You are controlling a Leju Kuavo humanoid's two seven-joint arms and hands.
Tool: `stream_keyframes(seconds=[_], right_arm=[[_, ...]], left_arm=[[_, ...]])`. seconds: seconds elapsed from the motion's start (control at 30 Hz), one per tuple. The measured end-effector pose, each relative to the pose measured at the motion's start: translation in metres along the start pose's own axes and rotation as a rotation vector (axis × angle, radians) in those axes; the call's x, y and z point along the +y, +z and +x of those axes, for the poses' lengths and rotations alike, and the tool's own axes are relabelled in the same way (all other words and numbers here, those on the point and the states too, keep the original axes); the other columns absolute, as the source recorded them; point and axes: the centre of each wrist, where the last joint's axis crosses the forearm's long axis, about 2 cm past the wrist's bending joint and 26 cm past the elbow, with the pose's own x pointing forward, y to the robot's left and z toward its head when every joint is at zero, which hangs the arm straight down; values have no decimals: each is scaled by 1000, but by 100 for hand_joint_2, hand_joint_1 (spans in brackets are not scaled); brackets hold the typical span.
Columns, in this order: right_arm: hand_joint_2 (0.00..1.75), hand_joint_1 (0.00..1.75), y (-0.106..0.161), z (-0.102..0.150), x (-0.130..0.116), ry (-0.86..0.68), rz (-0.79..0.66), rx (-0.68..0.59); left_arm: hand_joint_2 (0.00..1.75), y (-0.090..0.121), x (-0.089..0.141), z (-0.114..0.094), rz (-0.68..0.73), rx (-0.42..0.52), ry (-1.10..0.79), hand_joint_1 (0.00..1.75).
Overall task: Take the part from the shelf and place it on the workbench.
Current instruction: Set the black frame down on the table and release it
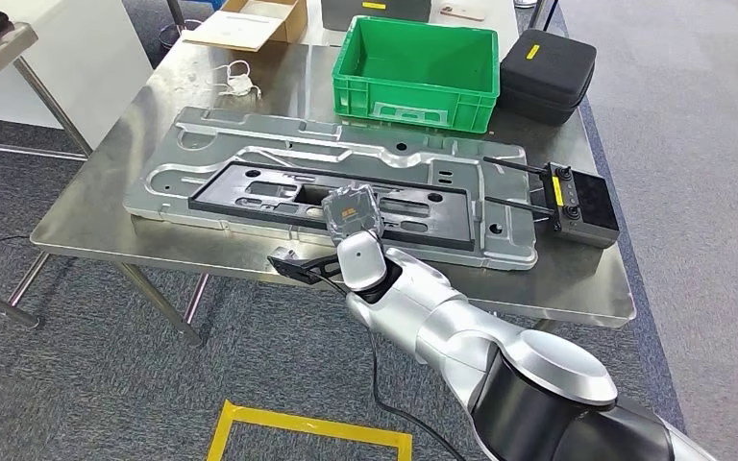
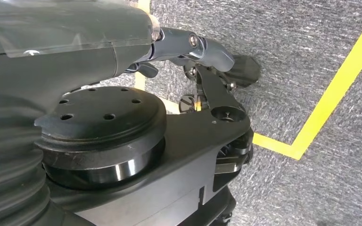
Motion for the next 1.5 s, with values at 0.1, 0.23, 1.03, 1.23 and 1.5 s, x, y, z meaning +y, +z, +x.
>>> stream_keyframes(seconds=[0.1, 0.23, 1.03, 1.23, 1.5], right_arm=[[175, 175, 0, 0, 0, 0, 0, 0], [175, 175, 0, 0, 0, 0, 1, -1], [175, 175, 3, 6, 3, -3, 18, 1], [175, 175, 3, 5, 3, -9, 6, 3], [175, 175, 2, 1, 5, -7, 4, 10]], left_arm=[[175, 0, 0, 0, 0, 3, 0, 0], [175, 0, 0, 0, -1, 5, -1, 0], [175, -1, -8, -1, -29, 31, -11, 0], [175, -1, -8, -2, -41, 31, -17, 0], [175, -1, -9, -2, -78, 37, -21, 0]])
